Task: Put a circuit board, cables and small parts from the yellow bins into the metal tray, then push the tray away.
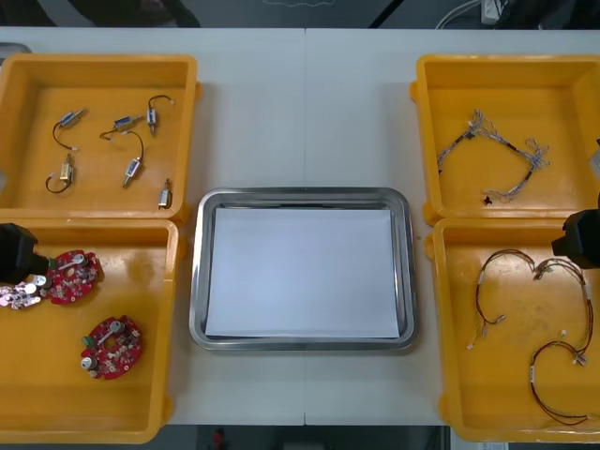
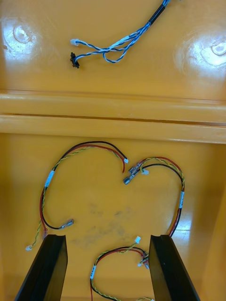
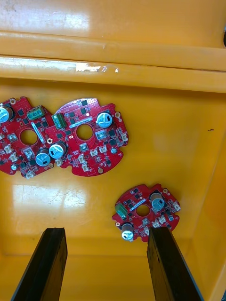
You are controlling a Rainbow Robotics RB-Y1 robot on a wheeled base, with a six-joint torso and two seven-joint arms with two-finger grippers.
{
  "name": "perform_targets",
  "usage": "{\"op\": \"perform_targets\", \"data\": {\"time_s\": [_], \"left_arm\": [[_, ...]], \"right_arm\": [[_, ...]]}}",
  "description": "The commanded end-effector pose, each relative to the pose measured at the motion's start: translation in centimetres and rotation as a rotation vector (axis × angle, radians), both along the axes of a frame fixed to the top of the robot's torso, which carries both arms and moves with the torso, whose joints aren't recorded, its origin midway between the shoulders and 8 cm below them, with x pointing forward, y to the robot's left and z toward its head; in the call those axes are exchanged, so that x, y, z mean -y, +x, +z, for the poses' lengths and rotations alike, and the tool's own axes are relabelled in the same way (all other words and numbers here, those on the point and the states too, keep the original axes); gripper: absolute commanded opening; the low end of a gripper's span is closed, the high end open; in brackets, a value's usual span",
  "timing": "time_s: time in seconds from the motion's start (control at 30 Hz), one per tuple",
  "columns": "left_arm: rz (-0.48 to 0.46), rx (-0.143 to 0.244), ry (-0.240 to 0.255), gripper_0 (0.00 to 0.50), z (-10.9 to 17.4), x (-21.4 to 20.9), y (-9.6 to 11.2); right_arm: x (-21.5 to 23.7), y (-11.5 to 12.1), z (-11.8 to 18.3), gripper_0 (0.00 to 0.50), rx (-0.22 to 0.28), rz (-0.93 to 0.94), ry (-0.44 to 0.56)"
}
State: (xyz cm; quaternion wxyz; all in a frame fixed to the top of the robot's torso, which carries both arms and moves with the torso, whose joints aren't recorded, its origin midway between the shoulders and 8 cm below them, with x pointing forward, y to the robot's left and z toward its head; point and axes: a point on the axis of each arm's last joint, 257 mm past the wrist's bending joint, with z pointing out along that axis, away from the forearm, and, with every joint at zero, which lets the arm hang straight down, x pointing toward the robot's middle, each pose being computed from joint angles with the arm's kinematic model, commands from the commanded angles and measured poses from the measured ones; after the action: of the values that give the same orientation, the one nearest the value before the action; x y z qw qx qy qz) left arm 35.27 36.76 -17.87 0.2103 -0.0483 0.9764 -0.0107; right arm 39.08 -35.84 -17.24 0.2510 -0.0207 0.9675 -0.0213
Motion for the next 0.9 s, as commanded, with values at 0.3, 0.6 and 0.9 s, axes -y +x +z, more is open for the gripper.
{"op": "perform_targets", "data": {"time_s": [0.3,0.6,0.9], "left_arm": [[-0.064,0.013,0.079,0.500,1.13,-1.38,-0.52],[-0.064,0.013,0.079,0.500,1.13,-1.38,-0.52],[-0.064,0.013,0.079,0.500,1.13,-1.38,-0.52]], "right_arm": [[1.15,-0.33,0.53,0.500,0.010,-0.055,0.012],[1.15,-0.33,0.53,0.500,0.010,-0.055,0.012],[1.15,-0.33,0.53,0.500,0.010,-0.055,0.012]]}}
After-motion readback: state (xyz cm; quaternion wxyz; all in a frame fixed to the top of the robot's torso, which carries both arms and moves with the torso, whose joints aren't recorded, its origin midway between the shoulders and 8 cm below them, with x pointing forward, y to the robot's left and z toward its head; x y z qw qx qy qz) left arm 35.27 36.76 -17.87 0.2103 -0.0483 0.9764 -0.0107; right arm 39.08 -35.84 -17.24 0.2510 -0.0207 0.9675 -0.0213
